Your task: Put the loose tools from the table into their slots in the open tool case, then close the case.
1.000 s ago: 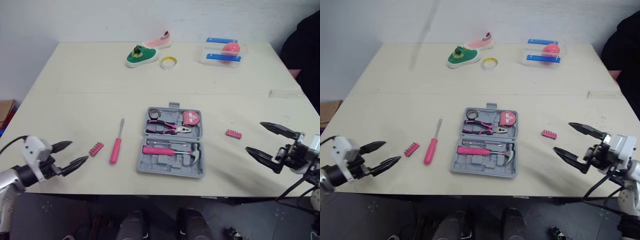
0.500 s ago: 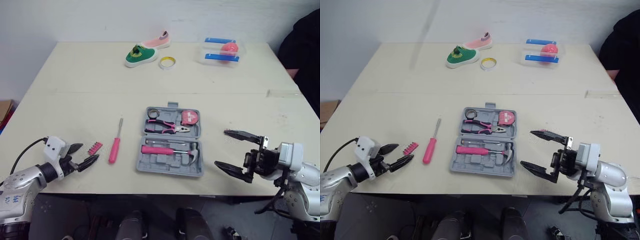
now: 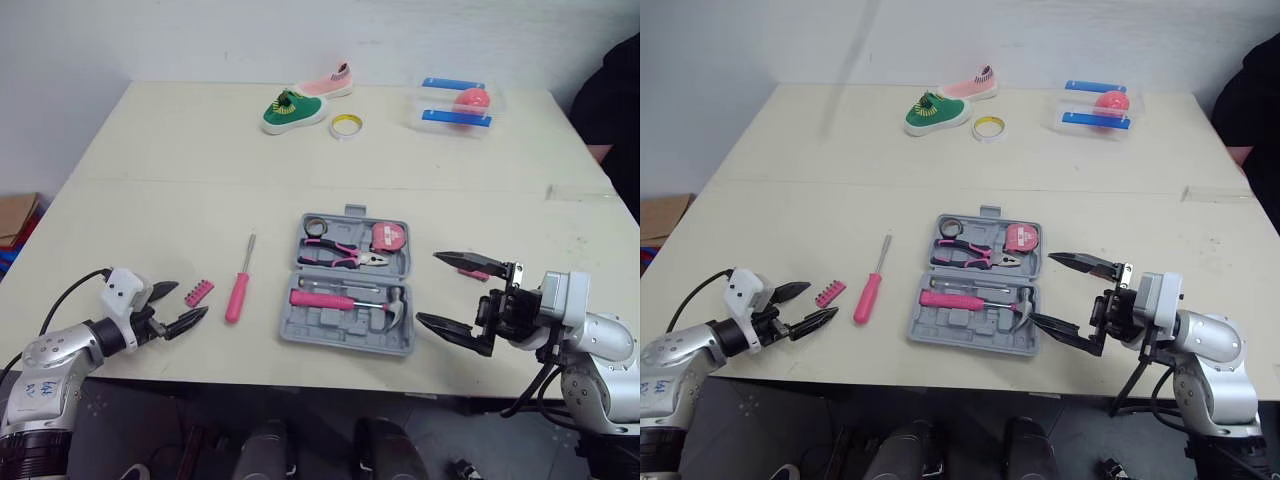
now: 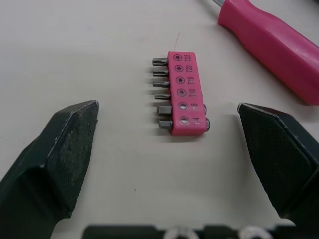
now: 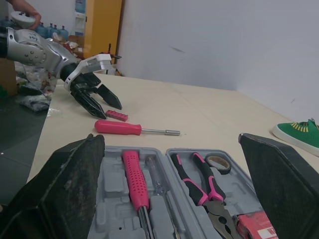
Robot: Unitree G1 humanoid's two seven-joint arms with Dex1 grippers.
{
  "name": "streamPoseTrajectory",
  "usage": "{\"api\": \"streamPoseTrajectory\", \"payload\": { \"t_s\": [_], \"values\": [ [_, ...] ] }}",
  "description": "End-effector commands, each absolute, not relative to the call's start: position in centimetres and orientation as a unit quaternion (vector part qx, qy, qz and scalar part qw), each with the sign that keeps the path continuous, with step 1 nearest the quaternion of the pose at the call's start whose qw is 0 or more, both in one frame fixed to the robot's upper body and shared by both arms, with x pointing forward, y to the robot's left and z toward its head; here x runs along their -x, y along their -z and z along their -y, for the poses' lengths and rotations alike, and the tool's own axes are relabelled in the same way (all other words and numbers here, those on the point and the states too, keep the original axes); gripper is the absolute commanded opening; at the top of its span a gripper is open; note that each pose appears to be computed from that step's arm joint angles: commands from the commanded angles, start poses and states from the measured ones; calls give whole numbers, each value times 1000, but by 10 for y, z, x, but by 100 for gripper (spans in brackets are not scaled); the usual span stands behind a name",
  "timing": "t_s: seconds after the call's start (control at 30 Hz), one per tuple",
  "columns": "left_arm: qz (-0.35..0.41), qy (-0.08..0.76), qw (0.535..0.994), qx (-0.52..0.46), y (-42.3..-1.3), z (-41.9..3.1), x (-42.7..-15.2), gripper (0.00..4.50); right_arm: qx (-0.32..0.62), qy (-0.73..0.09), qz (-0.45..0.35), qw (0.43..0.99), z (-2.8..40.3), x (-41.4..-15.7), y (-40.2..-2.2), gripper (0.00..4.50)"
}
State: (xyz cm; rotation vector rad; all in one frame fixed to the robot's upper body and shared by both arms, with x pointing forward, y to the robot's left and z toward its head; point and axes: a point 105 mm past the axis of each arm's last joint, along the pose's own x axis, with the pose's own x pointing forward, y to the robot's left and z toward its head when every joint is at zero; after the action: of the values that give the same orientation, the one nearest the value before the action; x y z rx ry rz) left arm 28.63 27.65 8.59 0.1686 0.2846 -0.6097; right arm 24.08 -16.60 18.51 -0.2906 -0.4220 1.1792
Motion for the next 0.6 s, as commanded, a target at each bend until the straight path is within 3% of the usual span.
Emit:
{"api": "streamPoseTrajectory", "payload": {
  "t_s": [0.03,0.13,0.23,0.6],
  "values": [
    [-187,315,928,-62,-61,-271,-277,325,150,-547,209,796,166,-238,-195,450],
    [-185,322,927,-59,-61,-269,-277,176,150,-547,206,798,167,-239,-194,450],
    [-186,323,926,-60,-59,-267,-278,64,148,-547,202,799,167,-239,-194,450],
    [-161,329,929,-51,-71,-280,-263,64,150,-550,199,797,153,-238,-209,450]
  ]
}}
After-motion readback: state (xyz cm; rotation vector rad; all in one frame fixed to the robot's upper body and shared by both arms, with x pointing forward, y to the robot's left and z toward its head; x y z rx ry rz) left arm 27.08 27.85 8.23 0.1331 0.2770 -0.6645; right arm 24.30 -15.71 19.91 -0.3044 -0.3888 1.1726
